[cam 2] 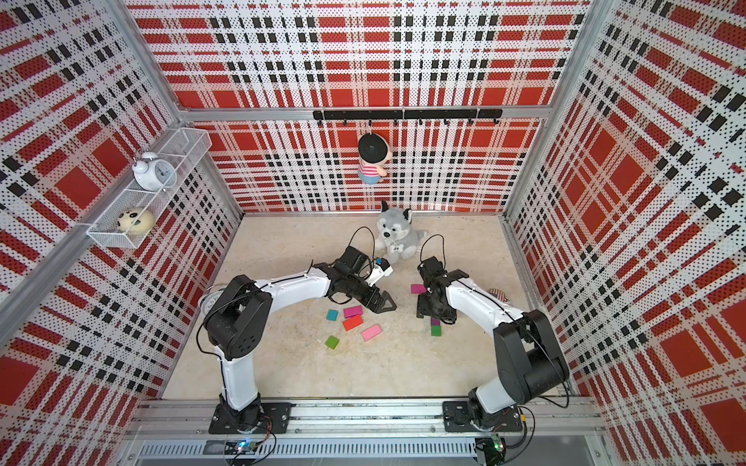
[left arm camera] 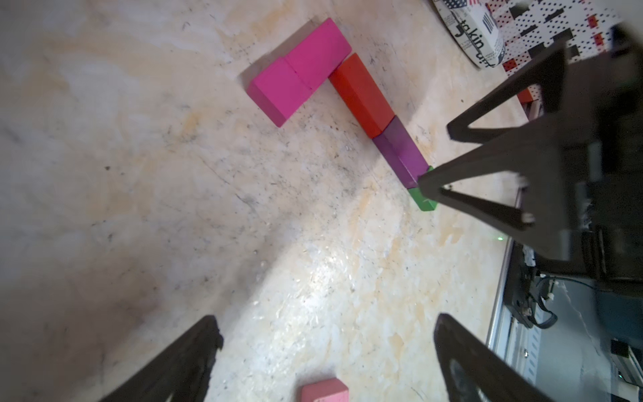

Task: Assemble the number 7 with building blocks
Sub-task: Assemble the building block at the center of the board, then pick up the building block from the center of the board.

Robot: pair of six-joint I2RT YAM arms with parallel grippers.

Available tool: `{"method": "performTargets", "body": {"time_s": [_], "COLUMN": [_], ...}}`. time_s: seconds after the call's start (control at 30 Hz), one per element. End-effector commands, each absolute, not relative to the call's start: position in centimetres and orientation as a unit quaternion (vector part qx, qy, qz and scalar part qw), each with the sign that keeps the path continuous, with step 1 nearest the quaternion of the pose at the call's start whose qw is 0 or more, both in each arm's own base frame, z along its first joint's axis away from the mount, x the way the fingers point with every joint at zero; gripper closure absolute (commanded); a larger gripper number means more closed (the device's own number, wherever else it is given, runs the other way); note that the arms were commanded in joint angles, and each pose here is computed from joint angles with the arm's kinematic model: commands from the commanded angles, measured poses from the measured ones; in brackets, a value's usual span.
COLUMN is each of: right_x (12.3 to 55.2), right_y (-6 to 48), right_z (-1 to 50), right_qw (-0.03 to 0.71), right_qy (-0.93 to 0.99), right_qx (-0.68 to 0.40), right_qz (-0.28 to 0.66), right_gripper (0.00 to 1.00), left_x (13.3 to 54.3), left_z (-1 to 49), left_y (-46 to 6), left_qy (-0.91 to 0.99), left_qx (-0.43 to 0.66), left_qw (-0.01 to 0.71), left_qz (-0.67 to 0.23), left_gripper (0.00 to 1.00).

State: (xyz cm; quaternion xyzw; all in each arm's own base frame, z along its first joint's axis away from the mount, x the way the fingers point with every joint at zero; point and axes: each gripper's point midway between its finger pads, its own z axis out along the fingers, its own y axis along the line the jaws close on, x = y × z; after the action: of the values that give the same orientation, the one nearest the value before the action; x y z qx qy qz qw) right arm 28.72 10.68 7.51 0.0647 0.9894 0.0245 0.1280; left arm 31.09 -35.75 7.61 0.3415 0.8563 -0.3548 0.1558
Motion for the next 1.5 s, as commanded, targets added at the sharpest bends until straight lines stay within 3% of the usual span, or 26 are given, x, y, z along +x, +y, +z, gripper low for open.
{"method": "performTargets", "body": {"time_s": [0.0, 0.1, 0.4, 0.5, 0.77, 1.1, 1.23, 1.47], "right_x": [30.0, 31.0, 35.7, 37.6, 42.9, 45.6, 45.1, 43.2], "right_y": [9.8, 9.1, 8.1, 8.7, 13.3, 19.0, 19.9, 22.0], "right_z": [10.3, 11.3, 15.5, 17.3, 21.0, 18.3, 17.3, 16.5], "right_qw": [0.162, 0.178, 0.293, 0.333, 0.408, 0.362, 0.347, 0.326], "right_qy": [0.984, 0.981, 0.950, 0.936, 0.892, 0.881, 0.882, 0.875], "right_qx": [0.068, 0.081, 0.095, 0.090, 0.051, -0.014, -0.046, -0.116], "right_qz": [0.016, 0.013, 0.054, 0.074, 0.186, 0.304, 0.314, 0.340], "right_gripper": [0.24, 0.15, 0.07, 0.02, 0.00, 0.14, 0.16, 0.18], "left_x": [32.6, 33.6, 37.5, 38.3, 40.2, 37.9, 36.1, 32.0], "left_z": [8.1, 8.2, 9.3, 9.7, 10.3, 9.0, 8.4, 7.1], "left_y": [-35.3, -34.7, -31.4, -30.6, -28.8, -24.3, -22.1, -19.6], "left_qy": [0.864, 0.873, 0.907, 0.912, 0.930, 0.957, 0.961, 0.965], "left_qx": [0.332, 0.319, 0.245, 0.225, 0.152, 0.047, -0.017, -0.034], "left_qw": [0.178, 0.191, 0.257, 0.272, 0.294, 0.268, 0.264, 0.254], "left_qz": [-0.333, -0.315, -0.226, -0.206, -0.162, -0.098, -0.080, -0.052], "left_gripper": [0.02, 0.02, 0.02, 0.02, 0.02, 0.02, 0.02, 0.02]}}
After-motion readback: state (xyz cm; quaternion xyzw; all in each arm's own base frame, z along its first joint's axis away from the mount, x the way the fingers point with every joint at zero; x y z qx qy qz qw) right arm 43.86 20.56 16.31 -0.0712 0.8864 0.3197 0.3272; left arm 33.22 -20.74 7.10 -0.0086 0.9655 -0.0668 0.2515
